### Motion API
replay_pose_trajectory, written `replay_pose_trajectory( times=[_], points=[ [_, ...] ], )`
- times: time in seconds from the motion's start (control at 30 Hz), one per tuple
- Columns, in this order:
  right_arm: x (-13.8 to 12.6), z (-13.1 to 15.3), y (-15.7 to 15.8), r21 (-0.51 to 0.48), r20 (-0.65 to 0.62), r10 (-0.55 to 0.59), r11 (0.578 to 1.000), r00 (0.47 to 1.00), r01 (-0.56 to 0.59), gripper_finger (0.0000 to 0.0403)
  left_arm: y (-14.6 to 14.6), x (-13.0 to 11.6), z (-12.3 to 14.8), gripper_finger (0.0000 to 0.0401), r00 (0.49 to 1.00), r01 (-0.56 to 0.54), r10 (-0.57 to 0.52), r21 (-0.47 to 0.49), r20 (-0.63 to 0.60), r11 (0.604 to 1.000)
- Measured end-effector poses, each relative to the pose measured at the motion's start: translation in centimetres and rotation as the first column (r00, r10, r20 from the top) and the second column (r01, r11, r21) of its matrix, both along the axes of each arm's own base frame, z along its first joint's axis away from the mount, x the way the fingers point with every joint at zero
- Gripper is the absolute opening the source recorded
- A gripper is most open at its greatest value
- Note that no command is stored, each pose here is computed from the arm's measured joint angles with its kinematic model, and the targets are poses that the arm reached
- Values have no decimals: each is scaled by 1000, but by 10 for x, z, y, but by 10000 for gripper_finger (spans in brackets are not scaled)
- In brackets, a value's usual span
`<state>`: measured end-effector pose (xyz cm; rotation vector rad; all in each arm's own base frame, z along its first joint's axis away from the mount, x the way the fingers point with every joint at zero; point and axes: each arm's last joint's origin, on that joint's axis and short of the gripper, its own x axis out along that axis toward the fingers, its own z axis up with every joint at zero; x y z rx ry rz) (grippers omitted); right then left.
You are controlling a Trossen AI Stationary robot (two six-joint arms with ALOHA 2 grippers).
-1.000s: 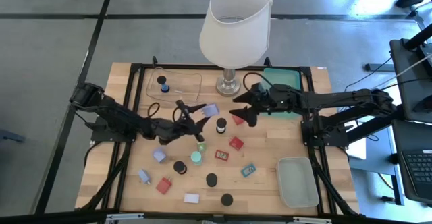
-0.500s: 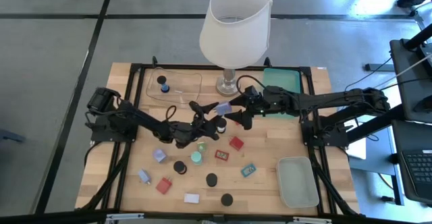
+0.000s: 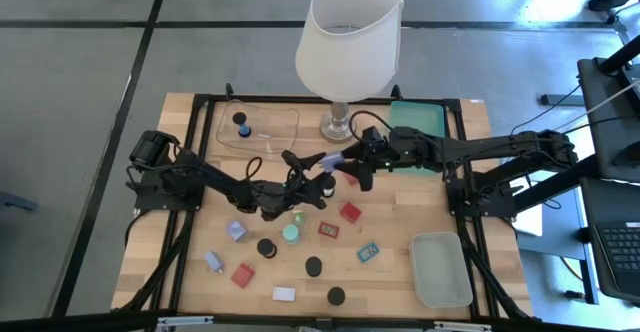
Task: Pick & Place Office items
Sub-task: Put the top purple charger adapter into the green bin
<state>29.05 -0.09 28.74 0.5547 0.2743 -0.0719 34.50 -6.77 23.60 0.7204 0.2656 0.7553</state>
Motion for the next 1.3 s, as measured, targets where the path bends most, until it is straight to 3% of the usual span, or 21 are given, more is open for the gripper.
replay_pose_trajectory(
  times=[0.17,0.5,0.67,0.87,0.97,1.17,1.3],
  points=[
    [0,0,0,-15,0,2,1000,1000,-2,119,0,0,0,215,1000,17,-17,1,1,1000],
    [0,1,0,-93,8,33,995,999,-32,120,-3,0,3,268,997,32,-28,-50,72,998],
    [-2,1,-4,-114,-12,19,993,1000,-20,120,-9,-4,4,281,996,-12,17,-56,85,998],
    [-15,-1,-16,-137,-110,-37,990,993,22,120,-19,-11,7,280,988,-115,122,-79,95,990],
    [-29,2,-22,-207,-164,-141,973,976,106,120,-26,-13,5,282,989,-119,126,-79,83,990],
    [-59,-5,-33,-384,-347,-419,880,839,280,120,-34,-17,4,280,986,-144,150,-84,75,986],
    [-79,-16,-37,-487,-462,-578,799,672,353,120,-37,-20,3,283,976,-198,205,-88,70,976]
  ],
)
